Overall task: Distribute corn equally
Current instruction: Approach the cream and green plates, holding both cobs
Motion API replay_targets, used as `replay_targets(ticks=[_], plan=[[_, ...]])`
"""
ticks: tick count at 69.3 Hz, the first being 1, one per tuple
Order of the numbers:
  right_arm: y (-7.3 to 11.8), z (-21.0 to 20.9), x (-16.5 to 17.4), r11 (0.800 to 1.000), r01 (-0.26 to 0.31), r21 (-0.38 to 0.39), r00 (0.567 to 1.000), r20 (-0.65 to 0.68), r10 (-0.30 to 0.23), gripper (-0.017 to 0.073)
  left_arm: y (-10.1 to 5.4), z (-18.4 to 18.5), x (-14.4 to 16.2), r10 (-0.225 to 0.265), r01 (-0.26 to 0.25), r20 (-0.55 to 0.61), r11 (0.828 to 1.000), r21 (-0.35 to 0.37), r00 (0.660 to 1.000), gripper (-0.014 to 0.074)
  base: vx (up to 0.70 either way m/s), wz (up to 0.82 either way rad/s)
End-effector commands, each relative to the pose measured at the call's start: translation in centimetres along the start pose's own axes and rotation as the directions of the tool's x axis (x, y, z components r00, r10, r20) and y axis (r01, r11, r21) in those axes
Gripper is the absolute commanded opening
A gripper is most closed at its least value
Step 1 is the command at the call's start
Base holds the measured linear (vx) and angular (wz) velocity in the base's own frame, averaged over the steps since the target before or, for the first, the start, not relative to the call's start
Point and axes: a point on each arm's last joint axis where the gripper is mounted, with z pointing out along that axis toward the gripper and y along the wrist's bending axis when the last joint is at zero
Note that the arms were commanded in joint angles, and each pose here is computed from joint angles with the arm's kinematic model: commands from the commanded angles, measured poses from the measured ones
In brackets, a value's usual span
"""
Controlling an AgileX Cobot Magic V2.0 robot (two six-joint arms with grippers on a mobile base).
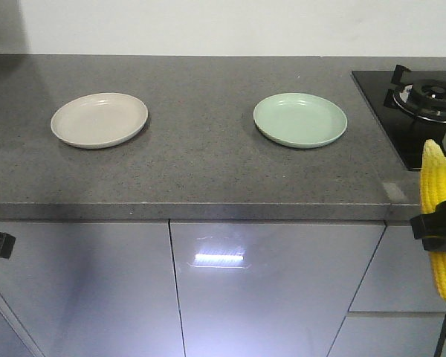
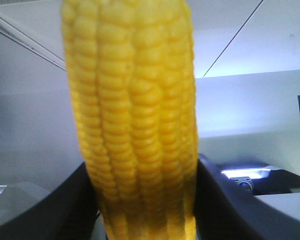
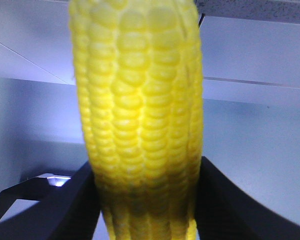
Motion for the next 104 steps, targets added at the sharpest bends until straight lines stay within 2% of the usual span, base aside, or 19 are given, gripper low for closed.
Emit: replay_targets(ticks=[1,104], plan=[[-0.17,-1.16,-0.61,1.000,0.000,0.009,0.997,0.083,-0.001,0.0244,0.14,-0.94,-0.62,-0.009,0.009,0.070,1.000,0.007,0.997,0.0217,0.06,-0.01],[-0.17,-1.16,-0.61,1.000,0.000,0.009,0.997,0.083,-0.001,0.0244,0.14,-0.94,-0.62,-0.009,0.009,0.070,1.000,0.007,0.997,0.0217,0.07,-0.01]])
